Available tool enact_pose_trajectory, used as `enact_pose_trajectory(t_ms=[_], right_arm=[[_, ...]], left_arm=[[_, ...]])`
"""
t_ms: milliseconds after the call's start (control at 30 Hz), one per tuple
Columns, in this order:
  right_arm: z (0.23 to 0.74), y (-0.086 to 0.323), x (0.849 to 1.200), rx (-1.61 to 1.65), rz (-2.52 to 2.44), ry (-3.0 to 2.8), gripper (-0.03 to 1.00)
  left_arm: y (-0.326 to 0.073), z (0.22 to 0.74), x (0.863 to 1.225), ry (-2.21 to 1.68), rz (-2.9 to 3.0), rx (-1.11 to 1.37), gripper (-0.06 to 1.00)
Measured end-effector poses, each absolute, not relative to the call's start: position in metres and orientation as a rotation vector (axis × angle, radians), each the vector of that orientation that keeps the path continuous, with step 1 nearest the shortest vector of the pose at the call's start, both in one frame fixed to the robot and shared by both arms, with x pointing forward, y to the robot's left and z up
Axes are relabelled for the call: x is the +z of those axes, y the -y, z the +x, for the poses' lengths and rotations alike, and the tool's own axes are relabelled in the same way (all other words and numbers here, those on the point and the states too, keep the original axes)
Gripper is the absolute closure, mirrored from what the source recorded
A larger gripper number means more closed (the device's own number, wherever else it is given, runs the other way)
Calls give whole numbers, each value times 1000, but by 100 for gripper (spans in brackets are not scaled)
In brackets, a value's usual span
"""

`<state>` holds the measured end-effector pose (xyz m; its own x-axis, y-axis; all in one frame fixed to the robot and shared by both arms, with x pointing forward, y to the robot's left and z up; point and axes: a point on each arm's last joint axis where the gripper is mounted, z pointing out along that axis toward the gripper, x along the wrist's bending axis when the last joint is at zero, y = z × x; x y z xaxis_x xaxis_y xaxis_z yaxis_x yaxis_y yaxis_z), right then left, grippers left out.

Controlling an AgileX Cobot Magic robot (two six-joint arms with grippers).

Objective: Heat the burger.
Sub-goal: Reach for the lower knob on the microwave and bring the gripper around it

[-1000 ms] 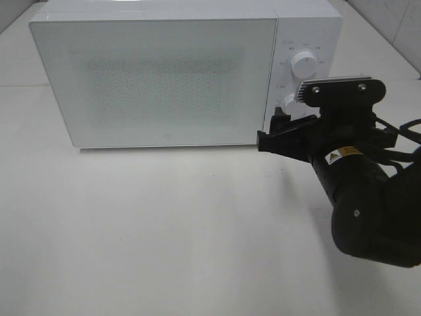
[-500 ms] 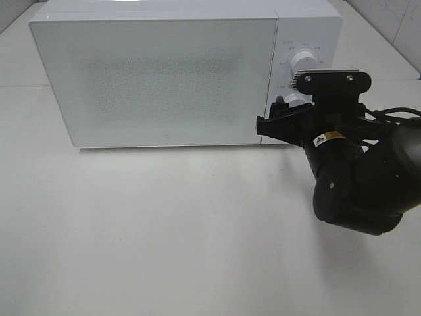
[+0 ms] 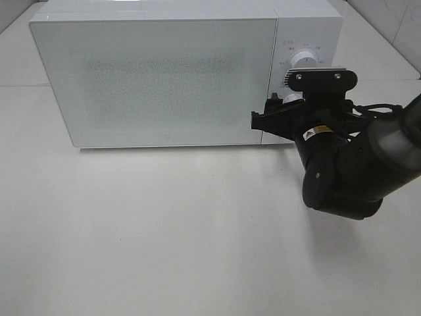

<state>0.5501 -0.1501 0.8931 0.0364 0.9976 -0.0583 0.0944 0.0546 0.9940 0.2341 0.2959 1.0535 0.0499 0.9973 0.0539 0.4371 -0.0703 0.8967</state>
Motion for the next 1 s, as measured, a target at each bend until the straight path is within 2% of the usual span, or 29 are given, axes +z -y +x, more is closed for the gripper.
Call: enact_pose_trajectory(t_ms=[667,933,1000], right_arm=[[557,146,886,1122,1246,-1299,21],[557,146,886,1124,1245,-1300,32],[557,147,886,1117,1254,-1292,40]], left_arm=[[-296,234,1054,-1475,1604,979,6],[-296,234,1054,-1475,1604,979,6],[-296,234,1054,-1475,1604,979,6]])
